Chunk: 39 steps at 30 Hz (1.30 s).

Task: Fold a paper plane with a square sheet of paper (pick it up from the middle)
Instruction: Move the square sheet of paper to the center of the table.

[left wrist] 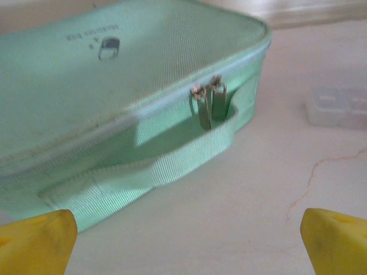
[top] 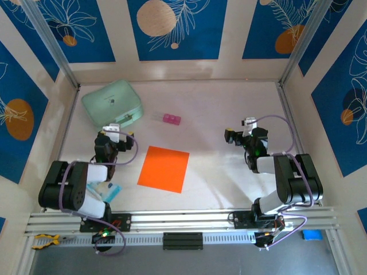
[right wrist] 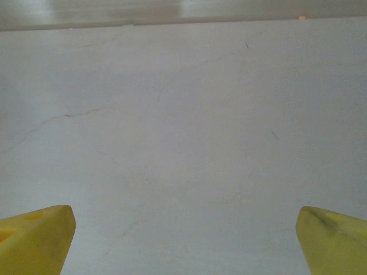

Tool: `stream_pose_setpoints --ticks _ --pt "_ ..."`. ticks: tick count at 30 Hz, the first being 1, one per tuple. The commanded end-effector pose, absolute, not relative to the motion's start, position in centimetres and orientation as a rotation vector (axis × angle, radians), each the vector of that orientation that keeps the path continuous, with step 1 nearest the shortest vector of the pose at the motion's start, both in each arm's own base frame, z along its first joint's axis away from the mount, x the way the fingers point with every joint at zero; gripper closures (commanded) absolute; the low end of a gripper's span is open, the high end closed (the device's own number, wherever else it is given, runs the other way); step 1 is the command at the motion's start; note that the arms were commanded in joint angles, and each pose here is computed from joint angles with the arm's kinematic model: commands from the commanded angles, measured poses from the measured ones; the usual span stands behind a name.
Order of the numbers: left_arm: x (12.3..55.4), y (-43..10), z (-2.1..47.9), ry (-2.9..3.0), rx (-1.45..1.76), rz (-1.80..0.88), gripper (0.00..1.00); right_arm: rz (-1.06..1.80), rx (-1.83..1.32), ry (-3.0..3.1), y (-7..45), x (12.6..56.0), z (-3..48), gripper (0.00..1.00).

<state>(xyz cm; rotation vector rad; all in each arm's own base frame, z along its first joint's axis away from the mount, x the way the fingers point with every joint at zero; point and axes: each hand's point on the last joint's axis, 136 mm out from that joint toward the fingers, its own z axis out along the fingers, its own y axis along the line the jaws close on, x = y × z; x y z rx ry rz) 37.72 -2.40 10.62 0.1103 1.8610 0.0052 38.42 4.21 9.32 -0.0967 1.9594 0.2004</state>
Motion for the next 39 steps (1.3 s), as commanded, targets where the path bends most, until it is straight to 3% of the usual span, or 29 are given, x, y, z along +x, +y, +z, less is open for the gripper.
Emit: stream_pose_setpoints --ticks 1,6,11,16,24,33,39 --pt "37.4 -1.8 12.4 1.853 0.059 0.017 0.00 0.277 -0.181 1.970 5.8 38.1 12.1 0.01" --pt "36.2 0.6 11.3 2.065 -0.140 0.088 0.00 0.390 -0.034 2.142 6.4 37.6 15.0 0.01" --pt "35.0 0.8 13.2 2.214 -0.306 0.038 0.00 0.594 0.347 2.261 6.4 35.3 16.9 0.01" --pt "33.4 -1.0 13.8 2.305 -0.478 -0.162 0.00 1.053 0.207 2.249 12.2 32.3 17.9 0.01" --pt "31.9 -11.1 12.5 2.300 -0.434 -0.944 0.00 1.004 0.188 2.473 16.5 27.8 13.4 0.01" --pt "24.8 -17.6 8.2 2.580 -0.096 -0.873 0.00 1.020 0.160 2.545 19.6 24.6 10.6 0.01" --pt "23.6 -19.7 6.4 2.670 0.027 -0.827 0.00 0.994 0.182 2.565 19.9 24.7 9.8 0.01"
